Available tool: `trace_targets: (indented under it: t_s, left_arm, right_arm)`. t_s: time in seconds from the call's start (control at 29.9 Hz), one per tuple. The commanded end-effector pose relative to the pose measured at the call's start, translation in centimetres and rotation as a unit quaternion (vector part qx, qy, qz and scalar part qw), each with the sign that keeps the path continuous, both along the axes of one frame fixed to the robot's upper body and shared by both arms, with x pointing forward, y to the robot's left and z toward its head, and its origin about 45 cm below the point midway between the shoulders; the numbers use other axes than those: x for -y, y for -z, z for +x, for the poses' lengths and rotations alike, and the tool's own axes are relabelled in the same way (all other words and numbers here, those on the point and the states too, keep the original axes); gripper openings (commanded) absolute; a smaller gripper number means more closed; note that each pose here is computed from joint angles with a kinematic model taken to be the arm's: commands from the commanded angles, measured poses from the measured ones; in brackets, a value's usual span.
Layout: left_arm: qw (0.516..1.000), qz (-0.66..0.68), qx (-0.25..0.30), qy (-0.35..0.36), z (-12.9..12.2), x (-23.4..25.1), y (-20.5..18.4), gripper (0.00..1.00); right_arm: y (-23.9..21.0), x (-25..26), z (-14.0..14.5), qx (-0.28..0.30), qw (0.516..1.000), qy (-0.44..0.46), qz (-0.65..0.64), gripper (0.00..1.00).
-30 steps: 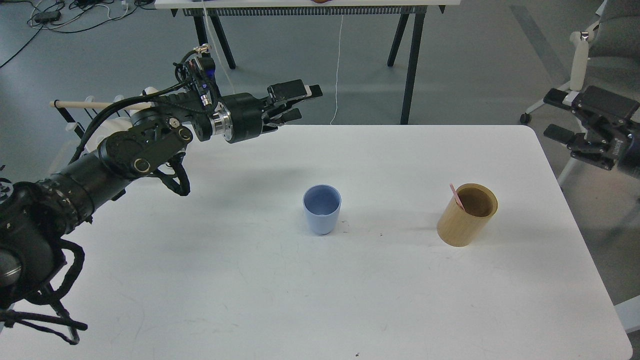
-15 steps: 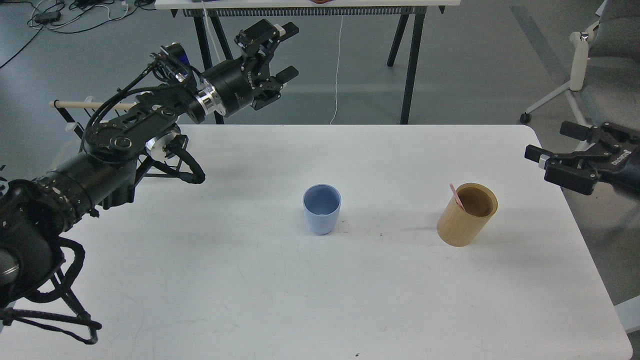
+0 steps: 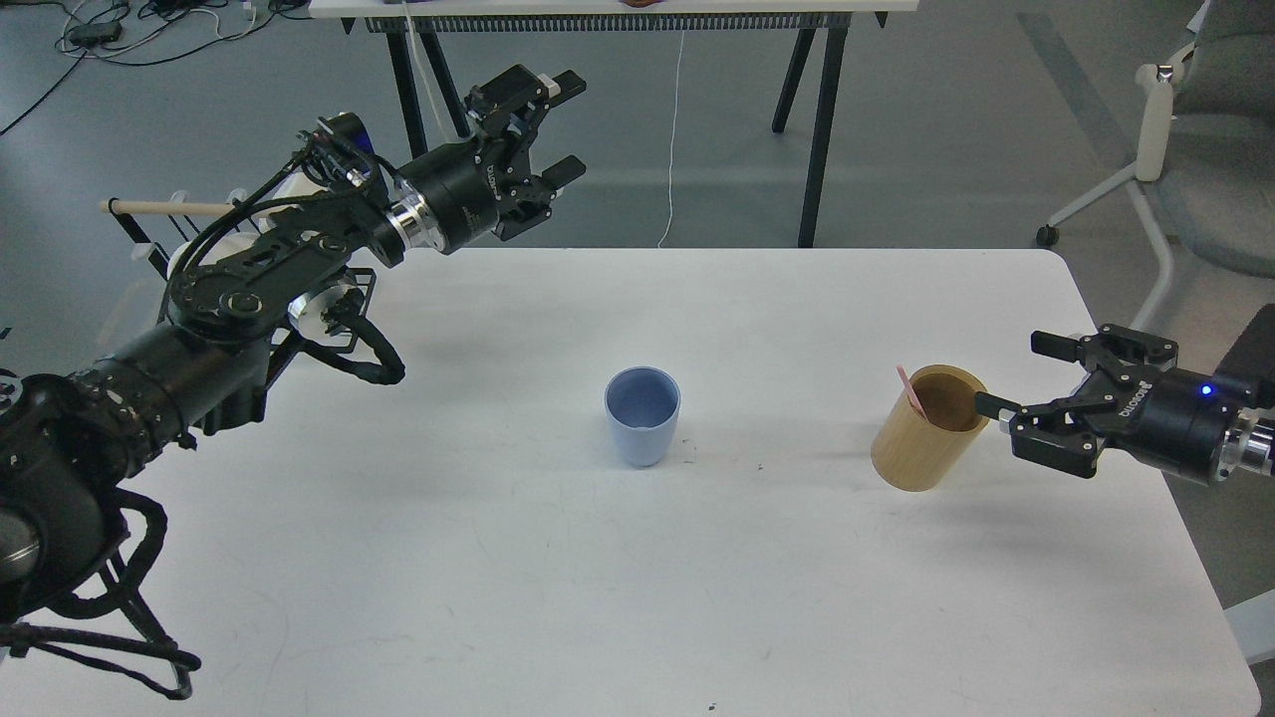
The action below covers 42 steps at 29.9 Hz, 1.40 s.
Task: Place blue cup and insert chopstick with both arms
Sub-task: 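Reach the right gripper to the pink stick in the tan cup and grasp it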
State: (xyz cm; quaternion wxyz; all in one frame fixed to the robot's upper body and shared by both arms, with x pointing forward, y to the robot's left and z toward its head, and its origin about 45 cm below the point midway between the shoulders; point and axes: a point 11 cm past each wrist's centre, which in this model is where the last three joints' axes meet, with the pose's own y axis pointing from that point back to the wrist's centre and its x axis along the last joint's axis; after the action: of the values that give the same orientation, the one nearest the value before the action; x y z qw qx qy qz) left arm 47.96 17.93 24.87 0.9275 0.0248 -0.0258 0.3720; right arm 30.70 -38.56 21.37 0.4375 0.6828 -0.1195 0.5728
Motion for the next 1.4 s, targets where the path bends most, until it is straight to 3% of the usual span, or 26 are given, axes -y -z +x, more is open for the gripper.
trace_targets:
  t_s: [0.0,0.27,0.37,0.47,0.84,0.97,1.17,1.37]
  left_arm:
    - [1.0,0.003,-0.003,-0.007,0.0,-0.4,0.4,0.99]
    - [1.0,0.006,-0.006,-0.014,0.2,-0.6,0.8,0.99]
    - [1.0,0.007,-0.008,-0.017,0.1,-0.9,1.0,0.99]
    - [1.0,0.009,-0.008,-0.02,0.2,-1.1,1.0,0.99]
    - [1.0,0.01,-0.014,-0.025,0.2,-1.3,1.6,0.99]
    - [1.0,0.01,-0.014,-0.025,0.2,-1.3,1.6,0.99]
    - [1.0,0.011,-0.014,-0.026,0.2,-1.3,1.7,0.99]
    - [1.0,0.01,-0.014,-0.026,0.2,-1.3,1.7,0.99]
  right_arm:
    - [1.2,-1.4,0.5,-0.005,1.0,-0.005,0.017,0.91]
    - [3.4,-4.4,2.3,-0.006,0.999,-0.007,0.049,0.7]
    - [4.2,-5.2,2.5,-0.01,0.998,-0.007,0.058,0.58]
    - [4.5,-6.0,2.6,-0.011,0.998,-0.011,0.066,0.39]
    - [4.1,-5.6,2.9,-0.005,0.998,-0.009,0.062,0.17]
    - [3.4,-4.4,3.0,0.004,0.999,-0.002,0.052,0.01]
    - [1.1,-1.5,3.1,0.03,0.999,0.018,0.035,0.0]
    - [-5.4,-1.0,3.6,0.074,0.991,0.041,0.099,0.0]
